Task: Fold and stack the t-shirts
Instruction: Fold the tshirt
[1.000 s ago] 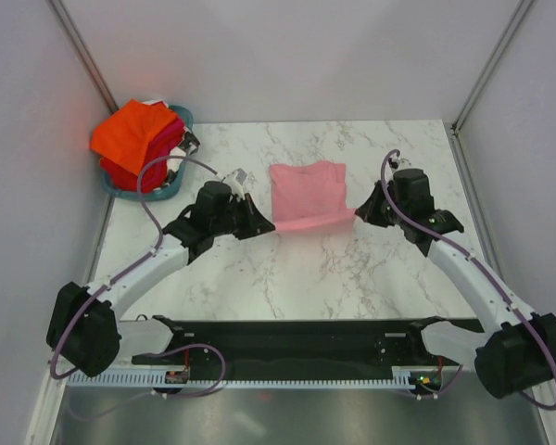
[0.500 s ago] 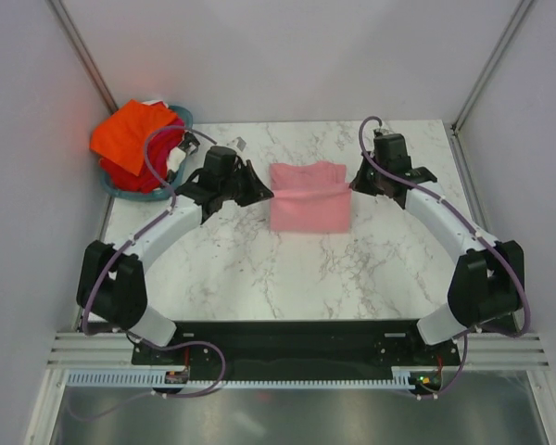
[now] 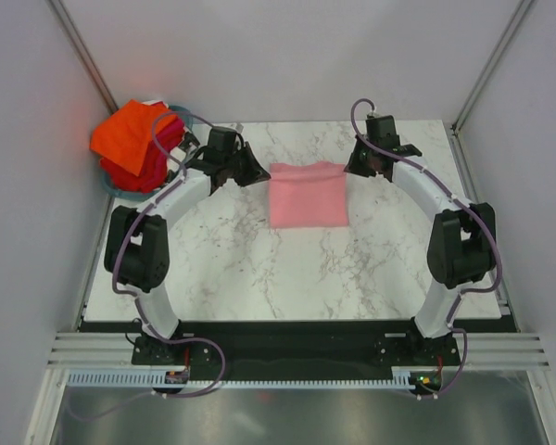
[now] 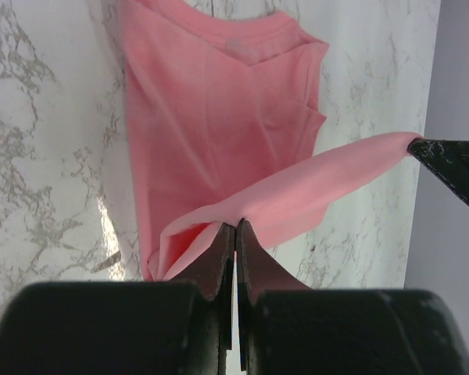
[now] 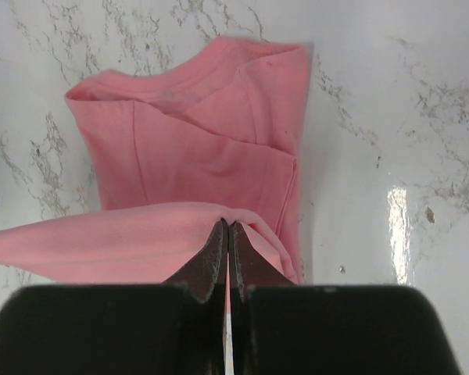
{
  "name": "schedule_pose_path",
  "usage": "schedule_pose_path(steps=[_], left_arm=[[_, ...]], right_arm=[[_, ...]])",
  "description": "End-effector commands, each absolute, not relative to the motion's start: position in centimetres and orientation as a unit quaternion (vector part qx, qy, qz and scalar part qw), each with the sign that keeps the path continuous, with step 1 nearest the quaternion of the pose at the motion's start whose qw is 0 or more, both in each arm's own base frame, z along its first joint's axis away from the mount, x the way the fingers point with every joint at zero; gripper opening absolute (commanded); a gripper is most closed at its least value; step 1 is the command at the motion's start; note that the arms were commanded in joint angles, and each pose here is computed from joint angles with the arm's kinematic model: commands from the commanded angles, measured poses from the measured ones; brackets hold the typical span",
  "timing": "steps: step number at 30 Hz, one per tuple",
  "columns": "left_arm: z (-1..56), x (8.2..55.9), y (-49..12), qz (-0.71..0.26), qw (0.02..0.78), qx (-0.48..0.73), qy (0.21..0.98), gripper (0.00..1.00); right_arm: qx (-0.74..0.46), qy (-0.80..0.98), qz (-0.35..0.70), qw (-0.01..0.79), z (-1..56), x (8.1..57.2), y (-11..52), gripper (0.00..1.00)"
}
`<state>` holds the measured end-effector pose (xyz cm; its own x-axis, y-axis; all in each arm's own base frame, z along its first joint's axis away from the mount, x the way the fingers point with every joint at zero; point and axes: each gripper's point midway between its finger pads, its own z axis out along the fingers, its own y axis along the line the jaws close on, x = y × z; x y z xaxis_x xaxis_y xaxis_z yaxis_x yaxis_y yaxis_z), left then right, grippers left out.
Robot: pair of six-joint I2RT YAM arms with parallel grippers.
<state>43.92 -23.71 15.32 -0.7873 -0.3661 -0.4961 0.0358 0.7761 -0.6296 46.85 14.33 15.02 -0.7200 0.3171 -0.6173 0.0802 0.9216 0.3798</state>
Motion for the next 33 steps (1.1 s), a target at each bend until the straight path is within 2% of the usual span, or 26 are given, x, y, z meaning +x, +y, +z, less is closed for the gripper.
schedule_pose_path(steps=[1,11,19,21,22,25,27,30,31,33], left_arm=[[16.8,46.2,-23.7,-0.334,0.330,-0.075,0.880,0.02],[15.6,50.5,-24.7,-0.345,0.324,-0.080,0.877,0.02],[13.0,54.2,-24.9,-0.352,0.313,-0.097,0.877,0.02],[11.6,55.2,-25.1,-0.351,0.309,-0.102,0.878,0.05],[11.0,55.6,-25.3,-0.351,0.307,-0.101,0.878,0.09],[9.8,57.1,-25.8,-0.354,0.309,-0.097,0.877,0.32],[10.0,57.9,-25.8,-0.355,0.322,-0.094,0.872,0.37],[10.0,58.1,-25.7,-0.353,0.330,-0.093,0.871,0.50],[10.6,58.1,-25.7,-0.353,0.336,-0.089,0.869,0.65],[10.7,57.9,-25.4,-0.343,0.343,-0.082,0.871,0.70]], right_arm=[[0.117,0.902,0.171,0.378,16.2,49.3,13.8,0.00],[0.128,0.897,0.192,0.376,15.4,53.4,13.7,0.00],[0.143,0.905,0.202,0.347,11.1,55.9,14.1,0.06],[0.146,0.904,0.207,0.343,9.9,56.7,14.3,0.08],[0.151,0.903,0.212,0.342,9.5,57.0,14.4,0.09],[0.156,0.893,0.235,0.351,8.4,58.2,15.0,0.16],[0.162,0.883,0.252,0.361,8.1,58.9,15.4,0.24],[0.202,0.871,0.238,0.378,7.9,59.4,14.4,0.50],[0.208,0.870,0.236,0.380,8.0,59.0,14.1,0.66],[0.207,0.864,0.235,0.393,8.5,58.9,13.9,0.70]])
